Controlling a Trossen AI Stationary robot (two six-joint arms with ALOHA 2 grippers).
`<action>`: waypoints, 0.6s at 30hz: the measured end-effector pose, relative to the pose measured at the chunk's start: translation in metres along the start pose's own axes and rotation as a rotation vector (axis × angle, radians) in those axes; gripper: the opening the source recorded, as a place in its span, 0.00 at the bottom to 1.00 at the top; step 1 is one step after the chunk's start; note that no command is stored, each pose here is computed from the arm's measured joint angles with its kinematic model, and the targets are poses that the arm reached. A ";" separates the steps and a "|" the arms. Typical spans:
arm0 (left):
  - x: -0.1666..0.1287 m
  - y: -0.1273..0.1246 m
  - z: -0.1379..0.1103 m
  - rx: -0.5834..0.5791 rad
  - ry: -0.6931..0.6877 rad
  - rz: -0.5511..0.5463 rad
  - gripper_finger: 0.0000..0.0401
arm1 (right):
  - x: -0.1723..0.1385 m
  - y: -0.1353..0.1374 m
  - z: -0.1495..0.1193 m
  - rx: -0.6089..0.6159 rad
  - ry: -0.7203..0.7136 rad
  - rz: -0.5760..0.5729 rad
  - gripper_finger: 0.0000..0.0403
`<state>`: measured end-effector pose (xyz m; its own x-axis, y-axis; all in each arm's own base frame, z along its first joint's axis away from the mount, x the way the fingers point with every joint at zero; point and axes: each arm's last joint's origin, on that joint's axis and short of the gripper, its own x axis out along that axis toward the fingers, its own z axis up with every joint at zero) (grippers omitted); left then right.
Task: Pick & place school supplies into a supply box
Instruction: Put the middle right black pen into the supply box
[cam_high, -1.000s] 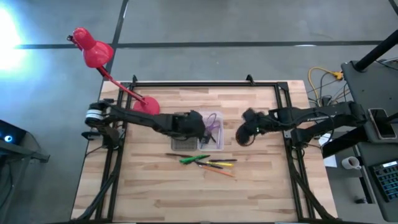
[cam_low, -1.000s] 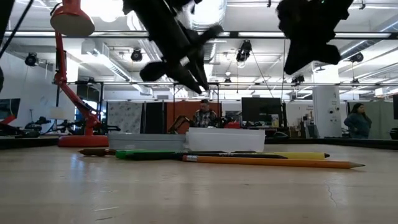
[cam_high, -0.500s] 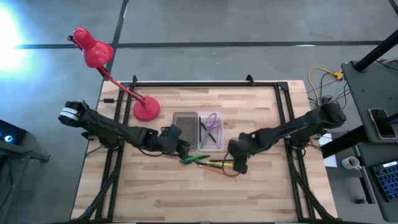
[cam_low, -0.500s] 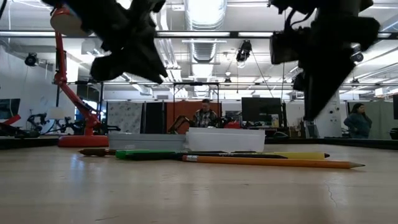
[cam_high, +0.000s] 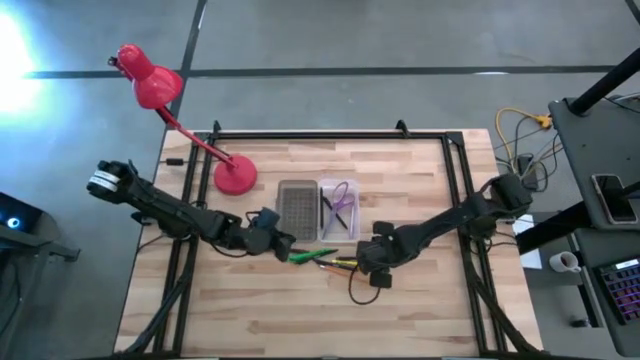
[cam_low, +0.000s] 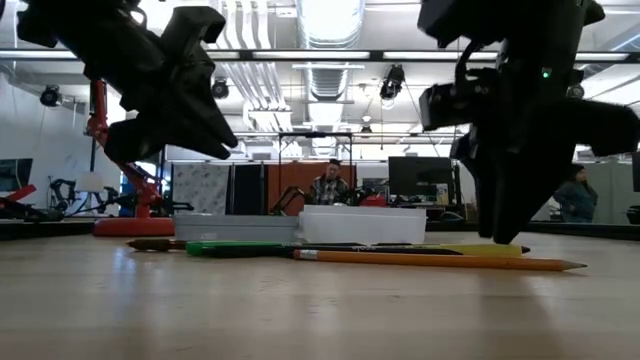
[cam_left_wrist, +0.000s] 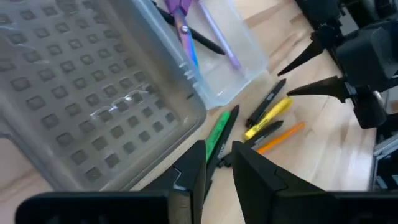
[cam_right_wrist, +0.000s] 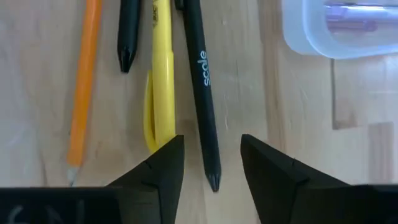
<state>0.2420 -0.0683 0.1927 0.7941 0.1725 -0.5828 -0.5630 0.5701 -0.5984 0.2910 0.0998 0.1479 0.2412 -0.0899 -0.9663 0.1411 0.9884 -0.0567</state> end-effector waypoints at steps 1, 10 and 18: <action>0.000 0.000 0.000 0.003 0.001 -0.001 0.15 | 0.001 0.000 0.000 0.001 -0.001 -0.001 0.36; -0.002 -0.003 -0.003 0.011 0.008 -0.018 0.15 | 0.025 0.005 0.004 -0.014 0.002 -0.009 0.28; -0.005 -0.007 -0.010 0.026 0.027 -0.037 0.15 | 0.024 0.005 0.009 0.044 -0.005 0.000 0.11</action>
<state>0.2390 -0.0811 0.1942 0.8077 0.1288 -0.5754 -0.5267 0.5963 -0.6058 0.3065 0.1012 0.1268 0.2460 -0.0907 -0.9650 0.1828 0.9821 -0.0457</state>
